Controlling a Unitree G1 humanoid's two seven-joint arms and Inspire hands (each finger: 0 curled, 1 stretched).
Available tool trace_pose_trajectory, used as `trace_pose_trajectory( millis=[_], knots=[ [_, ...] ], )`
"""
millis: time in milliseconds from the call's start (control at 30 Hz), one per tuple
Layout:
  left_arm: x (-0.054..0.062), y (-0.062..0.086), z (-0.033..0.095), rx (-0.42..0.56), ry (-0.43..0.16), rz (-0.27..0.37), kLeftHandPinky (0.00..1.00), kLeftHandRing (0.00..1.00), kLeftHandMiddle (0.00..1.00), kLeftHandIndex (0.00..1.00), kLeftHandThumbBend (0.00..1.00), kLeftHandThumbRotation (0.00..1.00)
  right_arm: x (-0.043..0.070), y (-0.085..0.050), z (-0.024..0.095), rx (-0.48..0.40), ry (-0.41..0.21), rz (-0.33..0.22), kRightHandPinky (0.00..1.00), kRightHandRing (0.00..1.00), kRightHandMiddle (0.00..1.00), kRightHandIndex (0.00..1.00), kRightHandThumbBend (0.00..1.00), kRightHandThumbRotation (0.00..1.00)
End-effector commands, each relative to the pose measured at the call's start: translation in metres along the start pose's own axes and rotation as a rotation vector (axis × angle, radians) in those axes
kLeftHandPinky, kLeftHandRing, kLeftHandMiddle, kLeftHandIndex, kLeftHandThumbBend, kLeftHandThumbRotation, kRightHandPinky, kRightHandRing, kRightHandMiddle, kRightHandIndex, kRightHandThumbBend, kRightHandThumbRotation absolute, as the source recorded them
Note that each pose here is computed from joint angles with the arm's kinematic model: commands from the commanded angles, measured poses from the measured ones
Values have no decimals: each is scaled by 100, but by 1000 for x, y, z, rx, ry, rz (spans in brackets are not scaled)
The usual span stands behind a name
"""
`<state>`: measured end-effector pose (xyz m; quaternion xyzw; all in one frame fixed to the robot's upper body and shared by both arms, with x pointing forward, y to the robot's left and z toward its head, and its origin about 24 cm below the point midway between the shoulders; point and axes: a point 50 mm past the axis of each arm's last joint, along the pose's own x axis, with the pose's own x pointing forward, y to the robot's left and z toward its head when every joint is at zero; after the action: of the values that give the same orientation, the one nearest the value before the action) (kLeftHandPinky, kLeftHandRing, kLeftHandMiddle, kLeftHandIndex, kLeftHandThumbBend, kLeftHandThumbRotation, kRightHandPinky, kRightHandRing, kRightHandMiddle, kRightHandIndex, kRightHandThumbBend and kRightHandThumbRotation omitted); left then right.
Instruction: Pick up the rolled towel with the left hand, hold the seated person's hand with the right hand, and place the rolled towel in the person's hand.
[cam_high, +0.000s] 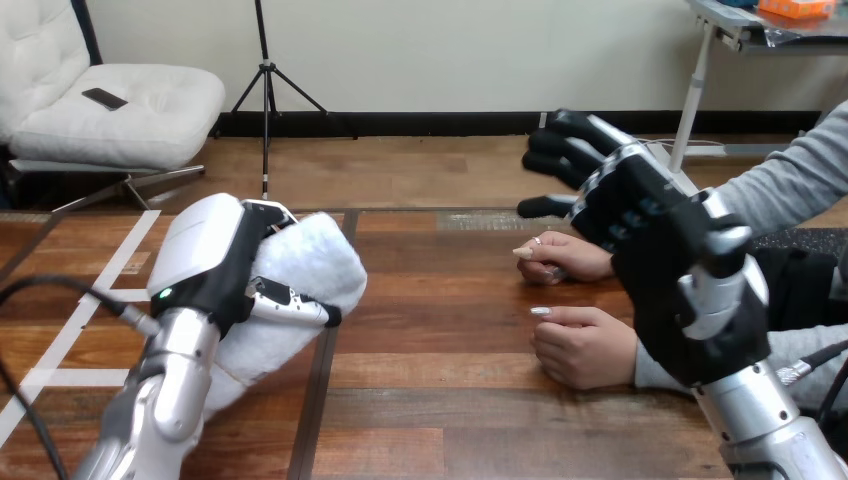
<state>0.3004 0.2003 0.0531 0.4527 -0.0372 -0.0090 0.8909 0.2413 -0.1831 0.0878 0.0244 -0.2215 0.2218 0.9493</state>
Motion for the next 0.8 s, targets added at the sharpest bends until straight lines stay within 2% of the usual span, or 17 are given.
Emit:
trace_pose_trajectory(
  millis=[0,367,567,767],
  knots=[
    [1,35,37,-188,-155,207,22,27,36,42,75,0,16,-11,3,-76,-18,33,74,86,85,87,100,100],
    [-17,48,51,-378,-277,297,18,23,33,41,74,0,16,-18,-11,-109,19,56,79,86,86,88,100,100],
    [-26,55,57,-409,-347,328,21,26,34,41,73,0,15,-21,-16,-128,33,59,80,86,87,88,100,100],
    [-35,60,63,-442,-390,361,25,30,36,41,75,0,14,-25,-19,-163,53,64,81,86,87,88,100,100]
  ],
)
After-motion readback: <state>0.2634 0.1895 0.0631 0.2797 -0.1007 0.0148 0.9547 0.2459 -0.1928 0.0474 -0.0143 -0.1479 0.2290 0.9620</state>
